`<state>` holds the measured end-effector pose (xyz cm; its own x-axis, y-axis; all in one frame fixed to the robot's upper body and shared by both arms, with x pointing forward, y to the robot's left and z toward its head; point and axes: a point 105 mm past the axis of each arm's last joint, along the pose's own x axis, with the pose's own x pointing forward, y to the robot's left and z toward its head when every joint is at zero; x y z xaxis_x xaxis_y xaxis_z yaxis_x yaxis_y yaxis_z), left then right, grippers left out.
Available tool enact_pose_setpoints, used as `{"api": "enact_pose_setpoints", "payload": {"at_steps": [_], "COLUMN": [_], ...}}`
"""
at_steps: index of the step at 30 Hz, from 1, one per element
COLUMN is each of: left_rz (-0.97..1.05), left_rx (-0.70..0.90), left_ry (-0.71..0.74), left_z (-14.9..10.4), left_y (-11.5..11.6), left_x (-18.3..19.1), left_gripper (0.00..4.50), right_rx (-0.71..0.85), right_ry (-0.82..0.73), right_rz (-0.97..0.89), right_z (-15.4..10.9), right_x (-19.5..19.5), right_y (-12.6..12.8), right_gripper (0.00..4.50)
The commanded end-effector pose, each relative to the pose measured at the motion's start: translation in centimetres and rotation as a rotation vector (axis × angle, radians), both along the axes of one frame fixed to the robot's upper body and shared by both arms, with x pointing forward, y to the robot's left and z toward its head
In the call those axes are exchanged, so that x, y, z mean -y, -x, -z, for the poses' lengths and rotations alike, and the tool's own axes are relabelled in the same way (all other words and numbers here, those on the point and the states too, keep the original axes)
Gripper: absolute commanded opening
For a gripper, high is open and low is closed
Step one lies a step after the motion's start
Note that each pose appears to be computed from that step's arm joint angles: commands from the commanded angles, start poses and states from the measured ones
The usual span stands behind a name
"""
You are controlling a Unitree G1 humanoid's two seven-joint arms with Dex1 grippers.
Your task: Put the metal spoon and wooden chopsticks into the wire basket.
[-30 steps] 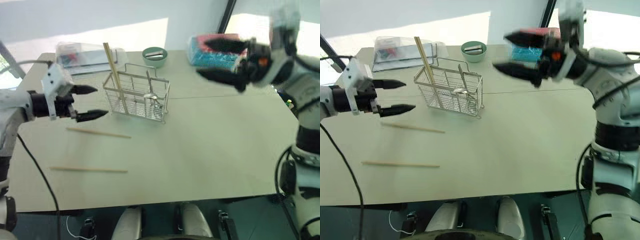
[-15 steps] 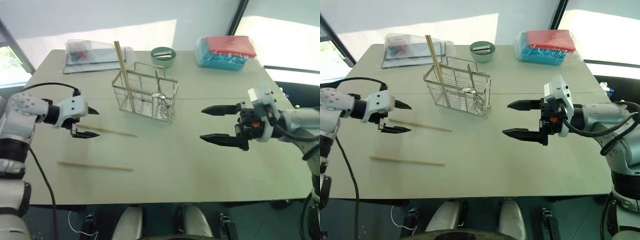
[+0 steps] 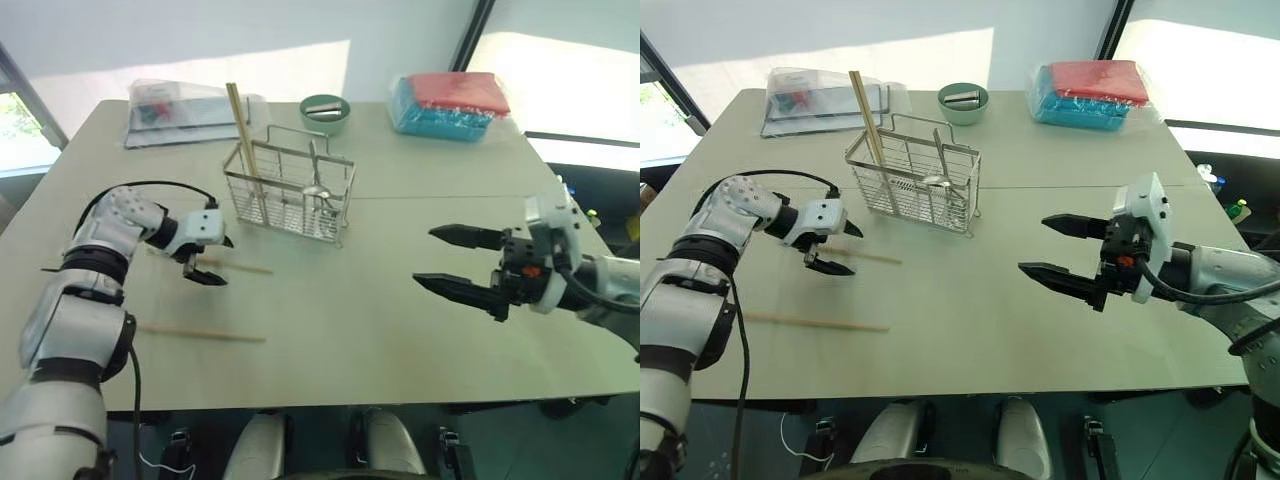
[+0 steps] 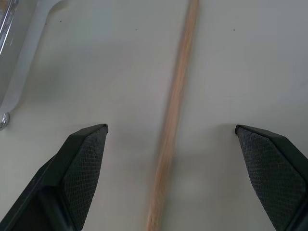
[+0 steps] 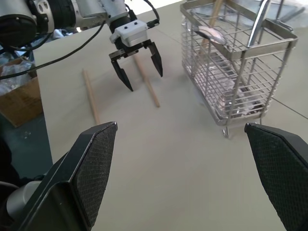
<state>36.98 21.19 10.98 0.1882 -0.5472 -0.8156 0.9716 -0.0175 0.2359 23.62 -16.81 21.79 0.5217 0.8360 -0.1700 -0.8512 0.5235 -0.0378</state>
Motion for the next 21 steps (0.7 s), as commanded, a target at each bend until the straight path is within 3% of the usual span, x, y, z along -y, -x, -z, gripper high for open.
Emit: {"api": "enact_pose_setpoints", "payload": {"at_steps": [1,3,6,12,17,21], "left_rz": [0.024,0.034,0.048,0.033,0.029,0.012], "left_rx": [-0.045,-0.073,-0.109,-0.119,-0.11,-0.057], "left_ry": [-0.077,-0.107,-0.133,-0.107,-0.088,0.004], "left_z": [1.1,1.6,2.1,2.1,1.9,0.1], "left_y": [0.4,0.7,1.1,0.9,0.9,0.5], "left_x": [-0.2,-0.3,-0.5,-0.1,-0.1,-0.2], "left_gripper": [4.5,4.5,3.25,0.15,0.06,0.06], "right_rx": [0.045,0.041,0.037,0.033,0.025,0.032], "right_ry": [0.003,0.001,-0.001,-0.01,-0.009,-0.012], "right_rz": [0.031,0.046,0.064,0.08,0.067,0.047], "right_z": [-1.3,-1.4,-1.4,-1.5,-1.1,-1.0], "right_x": [0.2,0.4,0.6,0.6,0.4,0.0], "right_y": [0.9,1.1,1.3,1.4,1.3,1.0], "right_gripper": [4.39,4.39,4.5,4.5,4.5,4.5]}}
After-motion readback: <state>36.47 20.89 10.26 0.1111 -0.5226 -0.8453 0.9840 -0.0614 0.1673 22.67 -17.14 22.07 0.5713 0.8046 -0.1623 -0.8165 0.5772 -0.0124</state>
